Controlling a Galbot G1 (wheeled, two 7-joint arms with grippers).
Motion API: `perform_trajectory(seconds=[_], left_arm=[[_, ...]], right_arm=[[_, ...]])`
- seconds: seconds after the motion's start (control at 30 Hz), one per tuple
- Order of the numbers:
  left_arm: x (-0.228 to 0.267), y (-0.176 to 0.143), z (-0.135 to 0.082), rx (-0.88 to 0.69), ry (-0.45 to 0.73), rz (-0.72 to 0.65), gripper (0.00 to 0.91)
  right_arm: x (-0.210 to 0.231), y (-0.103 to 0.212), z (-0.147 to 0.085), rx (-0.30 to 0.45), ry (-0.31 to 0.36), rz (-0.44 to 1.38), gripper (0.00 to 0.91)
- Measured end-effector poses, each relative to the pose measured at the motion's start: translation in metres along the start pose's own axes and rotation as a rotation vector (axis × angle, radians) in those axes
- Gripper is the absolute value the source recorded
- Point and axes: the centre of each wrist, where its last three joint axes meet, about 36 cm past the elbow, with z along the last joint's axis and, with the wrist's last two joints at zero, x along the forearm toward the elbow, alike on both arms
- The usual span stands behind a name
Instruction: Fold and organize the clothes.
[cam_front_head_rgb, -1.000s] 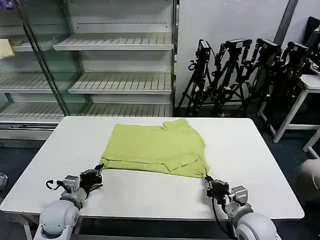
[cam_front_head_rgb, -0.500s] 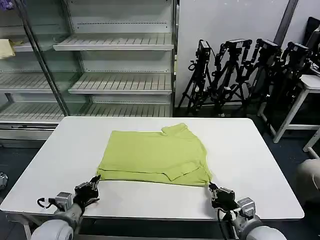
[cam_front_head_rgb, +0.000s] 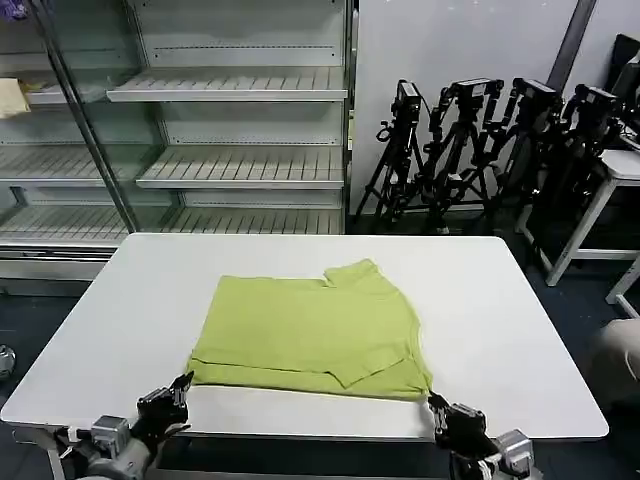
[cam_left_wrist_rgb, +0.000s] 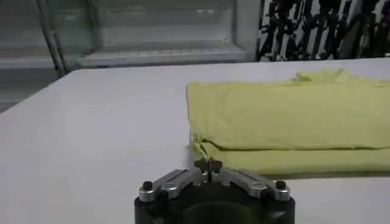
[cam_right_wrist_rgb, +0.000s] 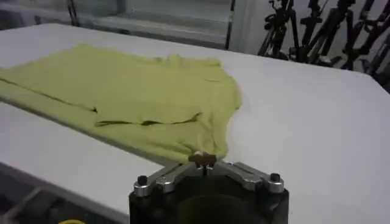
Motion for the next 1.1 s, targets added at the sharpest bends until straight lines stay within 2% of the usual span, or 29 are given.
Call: perform_trajectory(seconds=[0.23, 0.27, 0.3, 0.53, 0.8, 0.93, 1.1], left_arm=[[0.017, -0.004, 0.002, -0.001, 0.011, 0.003, 0.020], [0.018, -0.004, 0.003, -0.001, 0.012, 0.002, 0.040], [0.019, -0.004, 0.003, -0.002, 0.012, 0.002, 0.907], [0.029, -0.006, 0.003, -0.011, 0.014, -0.002, 0.907], [0.038, -0.007, -0.017, -0.046, -0.055, -0.028, 0.907], [0.038, -0.008, -0.031, -0.062, -0.105, -0.029, 0.907], [0.022, -0.005, -0.044, -0.086, -0.155, -0.009, 0.907]], right_arm=[[0.013, 0.002, 0.002, 0.014, 0.010, 0.004, 0.000], [0.014, 0.002, 0.002, 0.015, 0.009, 0.006, 0.181], [0.015, 0.002, 0.001, 0.019, 0.009, 0.009, 0.907], [0.022, 0.001, -0.004, 0.042, 0.007, 0.006, 0.907], [0.023, -0.002, -0.020, 0.023, -0.037, 0.014, 0.907], [0.008, -0.006, -0.028, -0.004, -0.085, 0.038, 0.907], [-0.032, -0.015, -0.039, -0.032, -0.140, 0.074, 0.907]])
